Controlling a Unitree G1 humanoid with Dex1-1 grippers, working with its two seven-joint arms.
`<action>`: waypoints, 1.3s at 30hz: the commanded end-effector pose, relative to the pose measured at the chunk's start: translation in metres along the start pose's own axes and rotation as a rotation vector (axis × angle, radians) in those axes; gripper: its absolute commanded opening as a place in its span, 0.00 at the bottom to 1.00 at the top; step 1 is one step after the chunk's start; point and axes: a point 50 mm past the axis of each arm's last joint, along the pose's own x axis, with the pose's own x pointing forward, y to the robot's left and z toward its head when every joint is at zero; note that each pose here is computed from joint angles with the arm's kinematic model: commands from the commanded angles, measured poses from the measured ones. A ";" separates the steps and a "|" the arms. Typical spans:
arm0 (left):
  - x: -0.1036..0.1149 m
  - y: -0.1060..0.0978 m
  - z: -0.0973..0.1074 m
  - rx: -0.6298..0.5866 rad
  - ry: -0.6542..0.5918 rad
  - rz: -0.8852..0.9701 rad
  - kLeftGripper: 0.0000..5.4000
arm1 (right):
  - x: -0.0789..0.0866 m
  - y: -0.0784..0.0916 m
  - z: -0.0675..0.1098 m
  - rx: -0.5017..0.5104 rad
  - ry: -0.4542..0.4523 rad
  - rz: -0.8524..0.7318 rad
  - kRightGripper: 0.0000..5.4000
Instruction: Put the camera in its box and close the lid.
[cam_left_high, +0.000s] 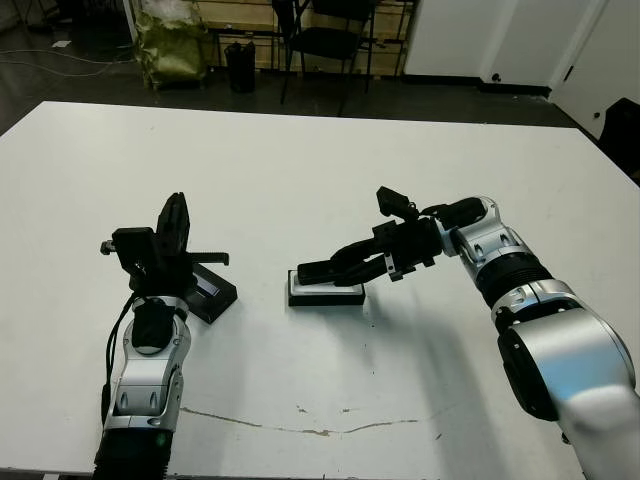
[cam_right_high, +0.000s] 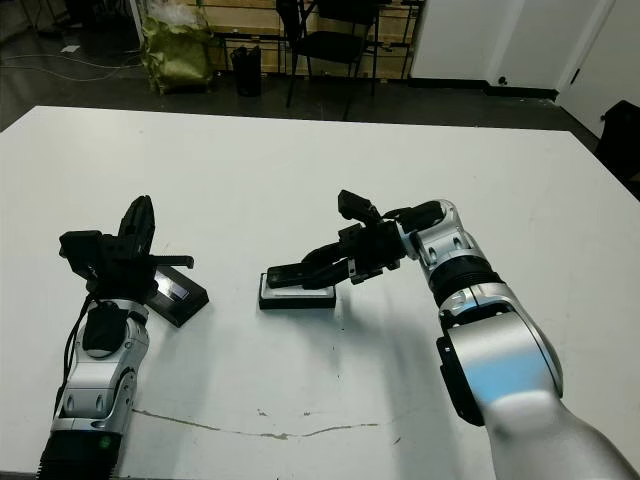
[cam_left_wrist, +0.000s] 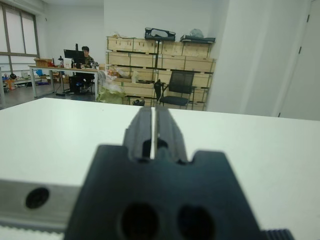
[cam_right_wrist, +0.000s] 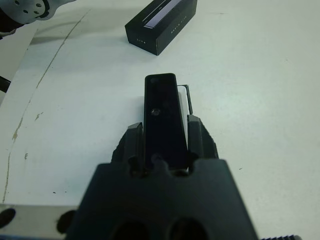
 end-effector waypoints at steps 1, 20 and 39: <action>-0.003 0.000 -0.005 0.003 0.032 0.002 0.00 | 0.003 0.003 -0.002 -0.052 -0.003 0.015 0.13; -0.003 -0.001 -0.004 0.006 0.033 0.003 0.00 | 0.003 0.001 -0.005 -0.044 0.042 -0.003 0.13; -0.004 -0.001 -0.004 0.003 0.036 0.008 0.00 | 0.005 0.002 -0.005 -0.126 0.070 -0.019 0.13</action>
